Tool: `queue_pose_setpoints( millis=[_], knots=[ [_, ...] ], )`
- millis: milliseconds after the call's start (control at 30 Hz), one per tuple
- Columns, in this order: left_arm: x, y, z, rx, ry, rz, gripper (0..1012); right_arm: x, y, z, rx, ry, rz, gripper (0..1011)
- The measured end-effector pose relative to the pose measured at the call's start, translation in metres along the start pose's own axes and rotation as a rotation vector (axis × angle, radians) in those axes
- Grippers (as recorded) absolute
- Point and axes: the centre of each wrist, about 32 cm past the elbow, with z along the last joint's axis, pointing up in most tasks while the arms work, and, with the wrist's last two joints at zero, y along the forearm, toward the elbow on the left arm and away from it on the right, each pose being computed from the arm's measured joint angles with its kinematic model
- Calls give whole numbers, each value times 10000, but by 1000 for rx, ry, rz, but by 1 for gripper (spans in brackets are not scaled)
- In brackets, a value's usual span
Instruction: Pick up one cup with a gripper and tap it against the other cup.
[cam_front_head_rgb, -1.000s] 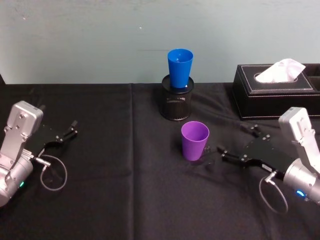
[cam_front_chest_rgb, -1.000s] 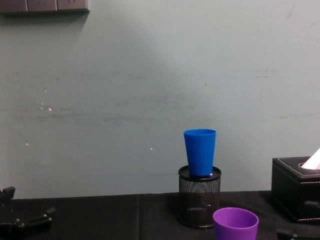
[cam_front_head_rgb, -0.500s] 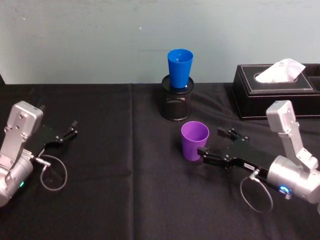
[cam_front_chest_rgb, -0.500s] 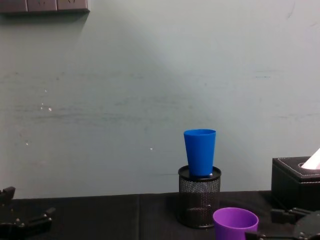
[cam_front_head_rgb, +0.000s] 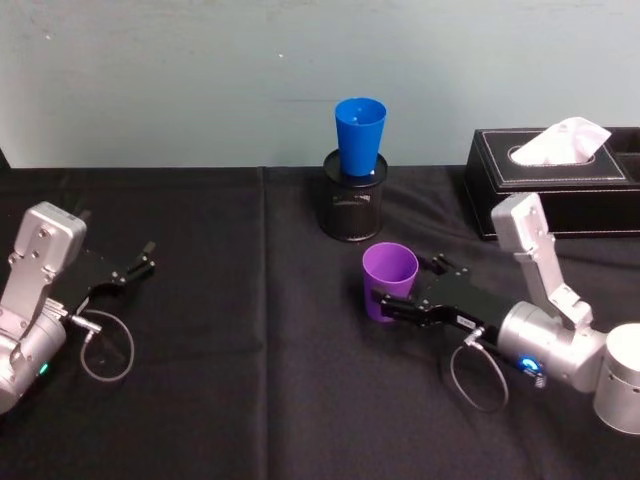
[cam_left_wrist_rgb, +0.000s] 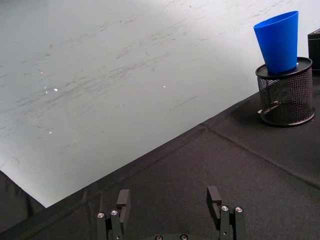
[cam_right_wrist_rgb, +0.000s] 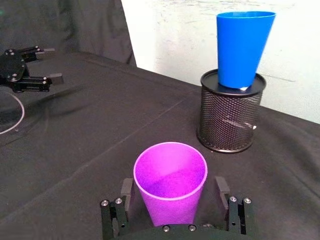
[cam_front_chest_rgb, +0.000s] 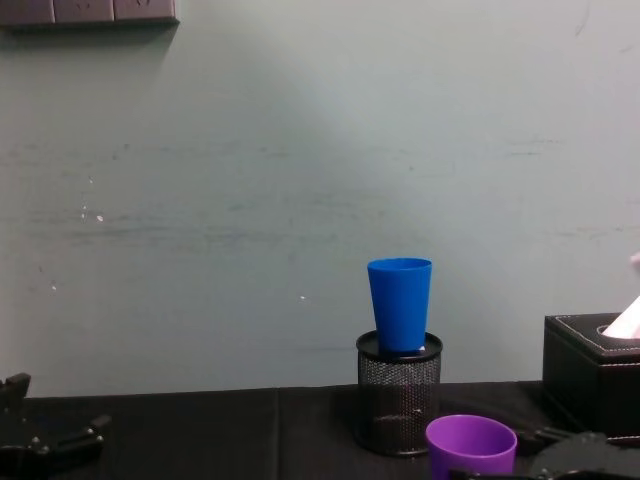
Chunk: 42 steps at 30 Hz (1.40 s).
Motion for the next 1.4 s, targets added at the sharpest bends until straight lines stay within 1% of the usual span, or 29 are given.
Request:
queue_pose_setpoints(
  millis=[367, 467, 533, 600, 733, 867, 1067, 1167, 1200, 1267, 1367, 1400],
  knots=[
    [0, 0, 0, 0, 0, 0, 1000, -8, 154, -52, 3, 7, -2, 1003],
    [0, 0, 0, 0, 0, 0, 1000, -12, 190, -49, 7, 7, -4, 982],
    [0, 0, 0, 0, 0, 0, 1000, -18, 210, -45, 9, 8, -5, 927],
    [0, 0, 0, 0, 0, 0, 1000, -22, 218, -41, 10, 7, -5, 895],
    [0, 0, 0, 0, 0, 0, 1000, -26, 222, -8, 11, 9, -7, 776],
    [0, 0, 0, 0, 0, 0, 1000, -40, 210, 31, 18, 9, -7, 751],
    [0, 0, 0, 0, 0, 0, 1000, -43, 137, 205, 53, 0, -4, 729],
    [0, 0, 0, 0, 0, 0, 1000, -36, 82, 352, 78, -17, 0, 722],
    [0, 0, 0, 0, 0, 0, 1000, -36, 82, 352, 78, -17, 0, 722],
    [0, 0, 0, 0, 0, 0, 1000, -30, 35, 471, 99, -27, 4, 722],
    [0, 0, 0, 0, 0, 0, 1000, -29, 8, 545, 111, -31, 8, 722],
    [0, 0, 0, 0, 0, 0, 1000, -30, -8, 589, 117, -31, 14, 722]
  ],
)
